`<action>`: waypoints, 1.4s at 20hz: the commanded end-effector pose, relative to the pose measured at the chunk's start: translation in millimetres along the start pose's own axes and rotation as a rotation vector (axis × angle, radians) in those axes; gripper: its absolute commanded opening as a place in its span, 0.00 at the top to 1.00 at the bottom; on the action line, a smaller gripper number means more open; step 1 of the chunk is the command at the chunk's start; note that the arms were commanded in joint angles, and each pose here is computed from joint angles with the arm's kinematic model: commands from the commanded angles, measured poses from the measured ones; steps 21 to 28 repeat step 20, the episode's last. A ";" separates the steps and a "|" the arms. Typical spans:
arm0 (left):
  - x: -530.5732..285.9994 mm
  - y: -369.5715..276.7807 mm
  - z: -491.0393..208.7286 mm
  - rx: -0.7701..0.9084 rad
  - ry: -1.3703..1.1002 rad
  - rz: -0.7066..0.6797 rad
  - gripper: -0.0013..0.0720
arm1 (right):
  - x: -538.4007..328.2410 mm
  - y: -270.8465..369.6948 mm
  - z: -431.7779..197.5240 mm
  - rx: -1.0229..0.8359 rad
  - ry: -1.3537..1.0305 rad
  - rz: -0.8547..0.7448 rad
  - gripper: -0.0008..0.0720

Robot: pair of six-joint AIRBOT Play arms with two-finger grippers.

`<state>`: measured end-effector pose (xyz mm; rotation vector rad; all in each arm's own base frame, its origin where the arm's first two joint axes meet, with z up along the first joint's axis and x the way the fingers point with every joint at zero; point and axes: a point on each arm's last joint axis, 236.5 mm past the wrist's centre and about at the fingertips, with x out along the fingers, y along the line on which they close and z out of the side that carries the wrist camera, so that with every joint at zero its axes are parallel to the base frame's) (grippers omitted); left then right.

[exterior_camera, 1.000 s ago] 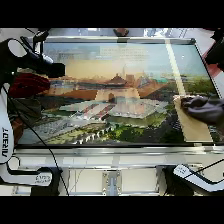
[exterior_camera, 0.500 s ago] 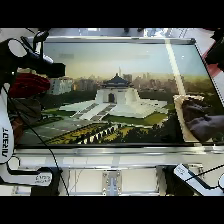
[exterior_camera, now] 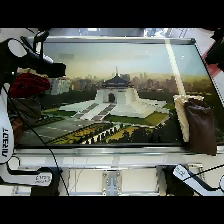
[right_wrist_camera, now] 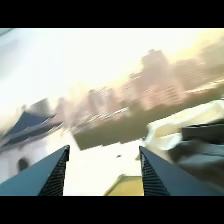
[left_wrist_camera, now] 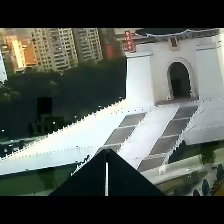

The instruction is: Fold the shirts.

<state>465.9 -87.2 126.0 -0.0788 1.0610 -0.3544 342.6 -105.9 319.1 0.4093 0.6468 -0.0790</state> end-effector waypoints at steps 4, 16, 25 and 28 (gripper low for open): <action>0.1 -8.4 1.3 -0.009 -0.005 -0.036 0.96 | 81.1 97.5 -57.6 -0.232 0.216 0.260 0.31; 0.1 -8.8 -2.0 -0.009 0.009 -0.037 0.96 | 85.8 105.8 -63.5 -0.268 0.229 0.251 0.30; 0.1 -8.8 -2.0 -0.009 0.009 -0.037 0.96 | 85.8 105.8 -63.5 -0.268 0.229 0.251 0.30; 0.1 -8.8 -2.0 -0.009 0.009 -0.037 0.96 | 85.8 105.8 -63.5 -0.268 0.229 0.251 0.30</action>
